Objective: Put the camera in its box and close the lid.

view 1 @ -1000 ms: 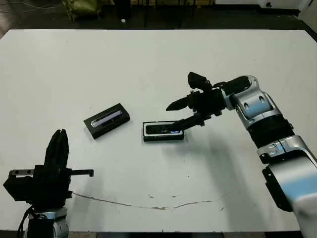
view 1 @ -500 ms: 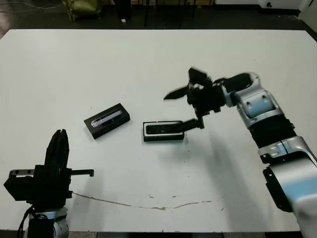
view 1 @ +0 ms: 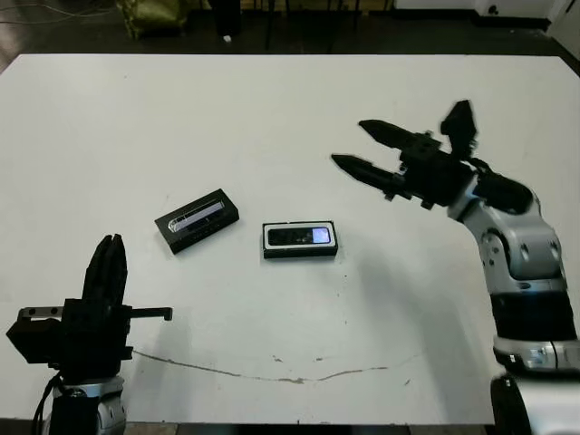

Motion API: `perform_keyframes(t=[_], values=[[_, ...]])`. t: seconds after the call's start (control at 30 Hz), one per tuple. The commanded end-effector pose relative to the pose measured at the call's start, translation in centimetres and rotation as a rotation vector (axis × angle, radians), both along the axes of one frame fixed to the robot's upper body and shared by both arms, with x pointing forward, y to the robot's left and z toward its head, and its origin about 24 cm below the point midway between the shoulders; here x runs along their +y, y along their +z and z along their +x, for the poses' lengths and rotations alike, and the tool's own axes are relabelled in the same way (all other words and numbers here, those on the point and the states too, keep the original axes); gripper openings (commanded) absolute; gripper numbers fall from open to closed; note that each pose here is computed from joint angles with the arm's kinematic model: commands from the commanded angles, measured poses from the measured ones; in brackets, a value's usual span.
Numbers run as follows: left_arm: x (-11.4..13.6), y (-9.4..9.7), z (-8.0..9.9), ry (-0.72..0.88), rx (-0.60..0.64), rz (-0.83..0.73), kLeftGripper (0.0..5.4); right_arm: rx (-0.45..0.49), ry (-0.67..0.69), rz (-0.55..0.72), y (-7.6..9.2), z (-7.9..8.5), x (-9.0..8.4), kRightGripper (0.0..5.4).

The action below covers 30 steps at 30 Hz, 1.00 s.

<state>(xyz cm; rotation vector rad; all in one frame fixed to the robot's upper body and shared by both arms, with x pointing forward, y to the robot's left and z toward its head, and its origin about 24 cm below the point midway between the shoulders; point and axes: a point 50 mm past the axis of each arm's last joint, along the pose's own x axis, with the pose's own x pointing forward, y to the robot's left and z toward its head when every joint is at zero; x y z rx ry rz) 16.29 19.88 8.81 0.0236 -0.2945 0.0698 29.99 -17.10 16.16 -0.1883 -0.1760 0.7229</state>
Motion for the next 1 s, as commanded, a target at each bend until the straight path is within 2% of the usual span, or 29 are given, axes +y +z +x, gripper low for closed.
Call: perform_keyframes(t=[0.03, 0.17, 0.27, 0.47, 0.67, 1.0], values=[[0.4, -0.3, -0.2, 0.000, 0.032, 0.021, 0.00, -0.030, -0.119, -0.025, -1.5, -2.3, -1.5, 1.58], [0.6, 0.3, -0.1, 0.015, 0.026, 0.051, 0.00, -0.040, -0.246, -0.018, -3.2, -5.6, -2.6, 0.68], [0.8, 0.9, 0.2, 0.023, 0.008, 0.086, 0.00, -0.023, -0.329, 0.036, -4.3, -8.2, -3.2, 0.02], [1.2, 2.1, 0.9, 0.006, -0.024, 0.122, 0.00, -0.001, -0.469, 0.117, -5.4, -11.3, -3.7, 0.02], [1.5, 3.5, 1.9, -0.072, -0.047, 0.162, 0.00, 0.027, -0.564, 0.107, -6.2, -12.2, -3.3, 0.02], [2.3, 5.4, 3.7, -0.146, 0.029, 0.250, 0.00, 0.040, -0.596, 0.115, -7.2, -11.9, -3.3, 0.02]])
